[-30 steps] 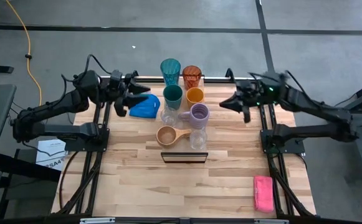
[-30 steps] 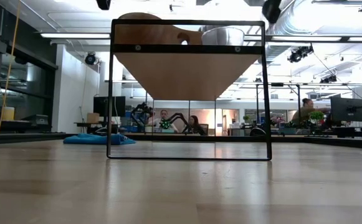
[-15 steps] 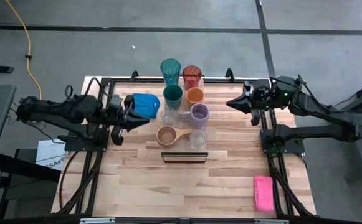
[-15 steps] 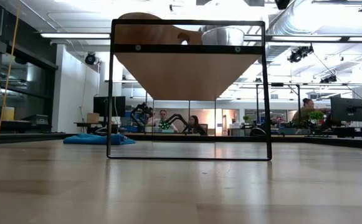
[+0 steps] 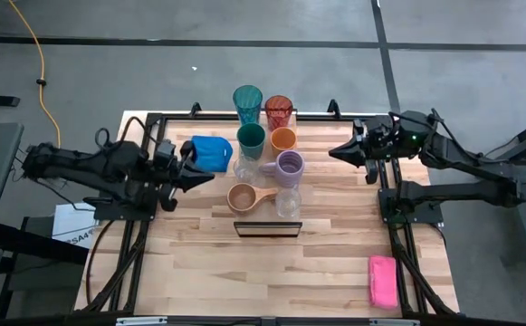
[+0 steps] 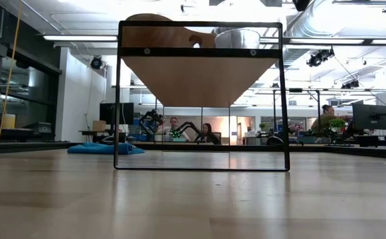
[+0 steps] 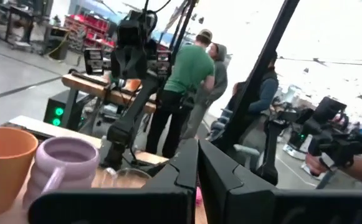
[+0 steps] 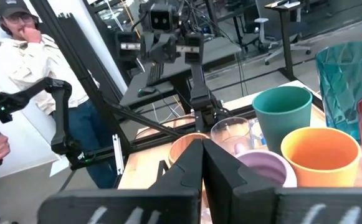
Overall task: Stack small to large cups/mugs on shelf
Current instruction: Return to Home Position
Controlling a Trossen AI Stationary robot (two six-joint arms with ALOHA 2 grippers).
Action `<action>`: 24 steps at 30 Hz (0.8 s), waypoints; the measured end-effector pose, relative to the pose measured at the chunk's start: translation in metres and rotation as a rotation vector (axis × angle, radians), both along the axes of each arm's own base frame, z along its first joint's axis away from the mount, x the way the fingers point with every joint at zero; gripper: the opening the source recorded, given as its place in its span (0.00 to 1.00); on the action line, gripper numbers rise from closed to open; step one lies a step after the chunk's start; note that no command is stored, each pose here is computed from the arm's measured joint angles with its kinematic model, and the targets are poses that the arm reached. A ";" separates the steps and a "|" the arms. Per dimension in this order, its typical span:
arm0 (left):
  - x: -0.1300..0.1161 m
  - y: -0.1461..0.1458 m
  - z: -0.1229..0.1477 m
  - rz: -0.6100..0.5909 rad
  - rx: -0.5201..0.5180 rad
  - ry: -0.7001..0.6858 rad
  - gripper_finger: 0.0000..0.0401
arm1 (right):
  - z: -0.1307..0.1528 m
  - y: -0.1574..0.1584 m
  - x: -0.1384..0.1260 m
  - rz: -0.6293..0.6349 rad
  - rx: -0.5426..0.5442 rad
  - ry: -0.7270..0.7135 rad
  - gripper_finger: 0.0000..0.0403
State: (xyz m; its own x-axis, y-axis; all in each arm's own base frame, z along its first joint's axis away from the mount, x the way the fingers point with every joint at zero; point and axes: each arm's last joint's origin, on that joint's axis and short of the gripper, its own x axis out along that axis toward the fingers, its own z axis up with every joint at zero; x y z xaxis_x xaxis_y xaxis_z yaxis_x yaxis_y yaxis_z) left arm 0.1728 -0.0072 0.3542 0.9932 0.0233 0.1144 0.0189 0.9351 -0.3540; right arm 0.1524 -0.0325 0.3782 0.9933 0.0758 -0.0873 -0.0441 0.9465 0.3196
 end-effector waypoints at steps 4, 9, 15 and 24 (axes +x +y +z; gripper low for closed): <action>-0.002 0.011 0.001 -0.010 -0.006 -0.003 0.00 | -0.001 0.000 0.000 0.000 0.007 0.010 0.00; -0.002 0.016 0.001 -0.004 -0.003 0.000 0.00 | -0.002 0.000 0.000 -0.001 0.024 0.019 0.00; -0.005 0.016 0.001 -0.004 0.006 -0.001 0.00 | -0.002 0.000 0.000 -0.001 0.023 0.020 0.00; -0.037 0.017 -0.019 0.087 0.062 0.020 0.00 | -0.002 0.000 0.000 -0.002 0.039 0.020 0.00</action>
